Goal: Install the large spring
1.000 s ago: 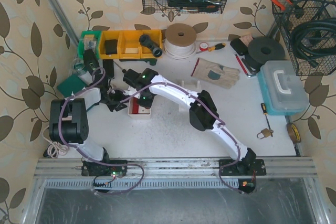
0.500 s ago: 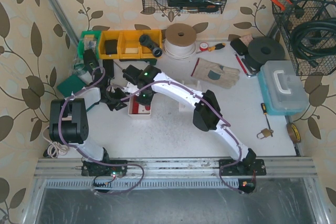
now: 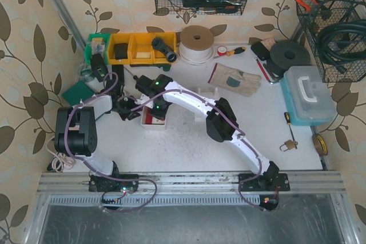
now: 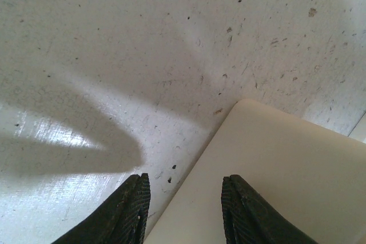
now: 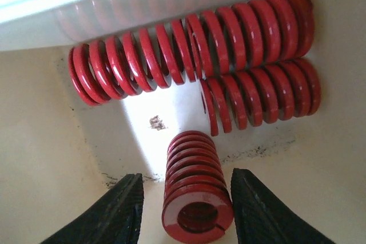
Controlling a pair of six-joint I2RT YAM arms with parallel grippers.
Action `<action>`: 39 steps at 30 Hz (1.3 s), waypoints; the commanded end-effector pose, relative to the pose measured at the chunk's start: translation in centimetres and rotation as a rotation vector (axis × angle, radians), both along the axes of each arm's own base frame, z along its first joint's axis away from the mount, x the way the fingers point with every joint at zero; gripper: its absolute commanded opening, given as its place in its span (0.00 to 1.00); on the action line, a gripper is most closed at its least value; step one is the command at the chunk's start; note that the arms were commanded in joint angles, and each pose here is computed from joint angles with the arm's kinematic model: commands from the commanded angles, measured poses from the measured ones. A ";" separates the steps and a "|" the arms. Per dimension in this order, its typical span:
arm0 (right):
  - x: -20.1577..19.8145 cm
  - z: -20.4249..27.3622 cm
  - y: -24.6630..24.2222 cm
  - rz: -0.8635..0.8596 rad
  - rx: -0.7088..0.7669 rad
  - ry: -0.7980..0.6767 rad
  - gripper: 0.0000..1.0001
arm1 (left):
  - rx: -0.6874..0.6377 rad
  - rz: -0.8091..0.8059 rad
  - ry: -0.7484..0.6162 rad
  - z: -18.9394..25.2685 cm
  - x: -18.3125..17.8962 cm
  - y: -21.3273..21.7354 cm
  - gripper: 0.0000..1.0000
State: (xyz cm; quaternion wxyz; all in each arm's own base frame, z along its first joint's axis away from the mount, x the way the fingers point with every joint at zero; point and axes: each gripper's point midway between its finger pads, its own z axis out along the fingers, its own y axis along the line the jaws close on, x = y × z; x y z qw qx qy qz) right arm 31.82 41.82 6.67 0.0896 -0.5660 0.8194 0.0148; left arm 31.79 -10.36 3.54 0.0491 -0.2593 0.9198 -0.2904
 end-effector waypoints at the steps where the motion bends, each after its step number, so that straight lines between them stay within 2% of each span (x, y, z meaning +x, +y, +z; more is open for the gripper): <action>1: -0.8 -1.7 -1.3 -0.004 -0.063 0.047 0.45 | -0.022 -0.003 -0.005 0.6 0.5 -0.7 0.41; 10: -1.1 -1.8 -1.8 -0.025 -0.071 0.052 0.43 | -0.021 -0.002 -0.006 0.7 0.5 -0.7 0.41; 20: -1.1 1.1 -2.2 -0.028 -0.074 -0.020 0.46 | -0.010 0.000 -0.004 0.7 0.1 -0.5 0.41; 27: -1.3 2.4 -2.7 -0.019 -0.096 -0.038 0.48 | 0.021 0.030 -0.067 2.8 0.4 0.1 0.42; 39: -1.5 1.4 -2.9 -0.017 -0.114 -0.027 0.46 | 0.051 0.071 -0.086 3.9 -0.3 1.6 0.47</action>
